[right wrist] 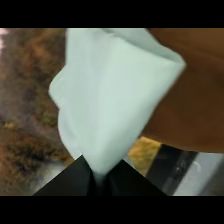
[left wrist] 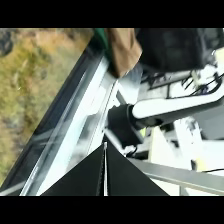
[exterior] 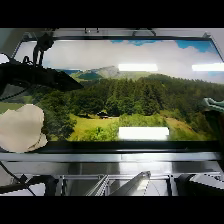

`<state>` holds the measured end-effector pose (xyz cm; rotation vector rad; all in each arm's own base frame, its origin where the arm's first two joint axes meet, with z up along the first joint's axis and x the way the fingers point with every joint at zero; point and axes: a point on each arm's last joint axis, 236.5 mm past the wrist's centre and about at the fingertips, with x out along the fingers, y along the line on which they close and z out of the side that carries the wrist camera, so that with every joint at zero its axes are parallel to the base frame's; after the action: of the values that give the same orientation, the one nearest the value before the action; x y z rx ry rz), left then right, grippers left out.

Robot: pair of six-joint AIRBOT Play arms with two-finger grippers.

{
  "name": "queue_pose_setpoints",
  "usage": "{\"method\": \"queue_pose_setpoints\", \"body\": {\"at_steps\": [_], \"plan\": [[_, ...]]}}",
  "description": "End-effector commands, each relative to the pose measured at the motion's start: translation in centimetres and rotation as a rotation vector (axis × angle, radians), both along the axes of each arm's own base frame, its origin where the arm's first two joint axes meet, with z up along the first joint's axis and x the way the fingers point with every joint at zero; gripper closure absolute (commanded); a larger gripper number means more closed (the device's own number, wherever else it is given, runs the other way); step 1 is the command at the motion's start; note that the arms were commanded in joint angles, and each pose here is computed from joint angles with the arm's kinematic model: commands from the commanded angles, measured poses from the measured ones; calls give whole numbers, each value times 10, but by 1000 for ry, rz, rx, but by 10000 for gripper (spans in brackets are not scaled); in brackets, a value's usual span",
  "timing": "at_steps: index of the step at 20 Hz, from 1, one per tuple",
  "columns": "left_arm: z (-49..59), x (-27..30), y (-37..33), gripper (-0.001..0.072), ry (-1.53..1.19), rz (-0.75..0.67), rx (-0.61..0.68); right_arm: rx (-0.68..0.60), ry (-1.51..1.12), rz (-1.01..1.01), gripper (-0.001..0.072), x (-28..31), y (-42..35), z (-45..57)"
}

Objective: Fold the shirts.

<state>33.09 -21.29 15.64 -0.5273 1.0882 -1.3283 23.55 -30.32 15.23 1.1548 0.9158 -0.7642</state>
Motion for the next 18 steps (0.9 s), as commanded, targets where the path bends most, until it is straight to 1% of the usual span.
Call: {"method": "queue_pose_setpoints", "body": {"at_steps": [1, 3, 6, 8, 13, 16, 17, 18], "plan": [[-15, -2, -16, 704, -19, -17, 61, -60, 59, -42, 696, -34, -17, 11], [-15, -3, -23, 705, -24, -24, 60, -66, 88, -28, 696, -42, -16, 12], [-15, -6, -26, 704, -24, -35, 60, -19, 303, -11, 696, -86, -13, -11], [-15, -6, -26, 704, -24, -36, 60, 5, 391, -31, 696, -105, -14, -29], [-15, -8, -26, 704, -20, -44, 59, 173, 639, -58, 696, -155, 4, -93], [-15, -8, -25, 704, -19, -46, 59, 173, 724, -35, 695, -170, -7, -120], [-15, -8, -26, 704, -19, -46, 59, 167, 723, -23, 691, -168, -12, -126], [-15, -8, -26, 704, -19, -46, 59, 168, 724, -21, 634, -168, -14, -130]]}}
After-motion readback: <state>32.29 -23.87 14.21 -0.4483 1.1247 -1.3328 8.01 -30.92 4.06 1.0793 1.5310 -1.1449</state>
